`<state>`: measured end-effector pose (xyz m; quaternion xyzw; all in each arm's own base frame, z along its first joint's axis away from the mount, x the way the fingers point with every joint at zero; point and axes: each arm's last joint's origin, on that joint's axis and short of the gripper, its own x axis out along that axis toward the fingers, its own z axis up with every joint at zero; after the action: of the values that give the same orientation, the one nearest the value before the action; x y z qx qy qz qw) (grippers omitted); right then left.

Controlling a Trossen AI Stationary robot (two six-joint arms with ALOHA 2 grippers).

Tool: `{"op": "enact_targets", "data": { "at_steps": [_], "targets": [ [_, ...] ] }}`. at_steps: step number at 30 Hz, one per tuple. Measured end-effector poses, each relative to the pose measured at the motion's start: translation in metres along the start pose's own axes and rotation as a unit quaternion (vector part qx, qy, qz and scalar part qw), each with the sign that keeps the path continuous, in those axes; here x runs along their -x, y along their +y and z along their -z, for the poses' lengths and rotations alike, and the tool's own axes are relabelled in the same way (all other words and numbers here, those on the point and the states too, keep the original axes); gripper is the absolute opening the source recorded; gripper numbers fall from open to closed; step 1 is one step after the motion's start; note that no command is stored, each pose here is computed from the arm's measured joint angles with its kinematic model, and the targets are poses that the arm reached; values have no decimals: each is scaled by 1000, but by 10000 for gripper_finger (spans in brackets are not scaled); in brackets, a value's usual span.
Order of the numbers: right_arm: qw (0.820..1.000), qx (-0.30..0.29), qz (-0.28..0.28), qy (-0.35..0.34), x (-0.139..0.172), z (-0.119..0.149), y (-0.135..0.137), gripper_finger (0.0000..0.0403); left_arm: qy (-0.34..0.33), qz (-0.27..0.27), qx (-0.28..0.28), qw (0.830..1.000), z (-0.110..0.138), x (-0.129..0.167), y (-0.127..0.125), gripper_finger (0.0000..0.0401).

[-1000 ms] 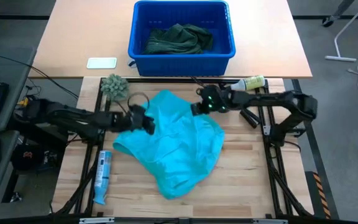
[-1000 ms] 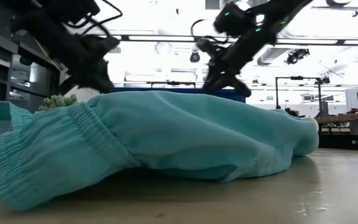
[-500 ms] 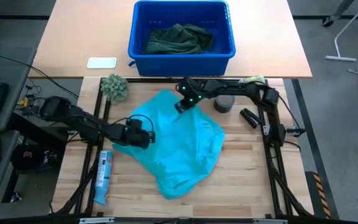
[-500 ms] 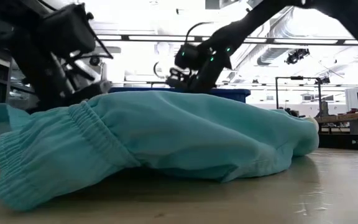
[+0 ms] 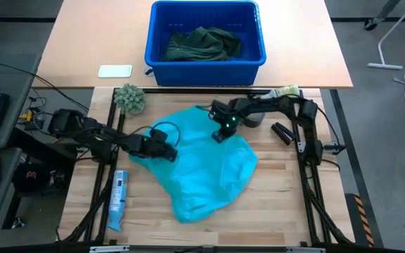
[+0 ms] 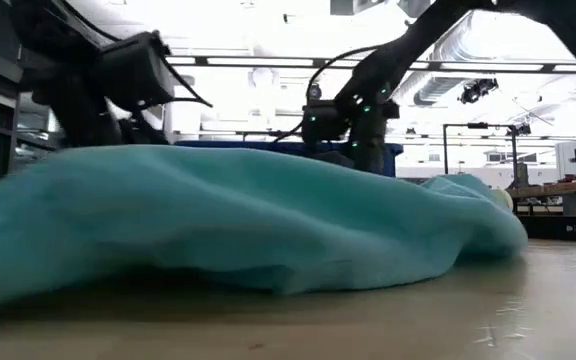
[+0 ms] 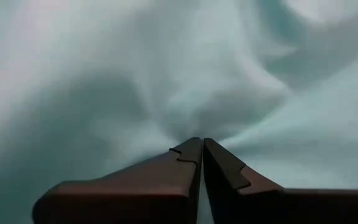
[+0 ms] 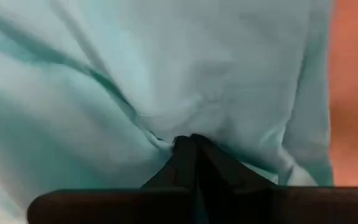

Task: Fold laundry
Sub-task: Fold the light blue shorts

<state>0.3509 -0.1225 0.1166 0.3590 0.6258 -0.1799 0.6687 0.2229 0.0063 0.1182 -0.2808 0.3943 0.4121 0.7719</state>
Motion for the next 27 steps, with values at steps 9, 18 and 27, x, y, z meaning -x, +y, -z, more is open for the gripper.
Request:
{"op": "enact_targets", "data": {
  "at_steps": [9,18,27],
  "targets": [
    [996,-80,-30,-40,-2,67,31,0,-60,123,-113,984,-56,-17,7,0],
    [976,-194,-75,-62,-10,130,54,0,-109,195,-102,969,-86,-24,0,0],
    [956,-235,-114,-131,20,150,67,0,-74,337,-135,929,-125,-5,-33,0]
  ]
}}
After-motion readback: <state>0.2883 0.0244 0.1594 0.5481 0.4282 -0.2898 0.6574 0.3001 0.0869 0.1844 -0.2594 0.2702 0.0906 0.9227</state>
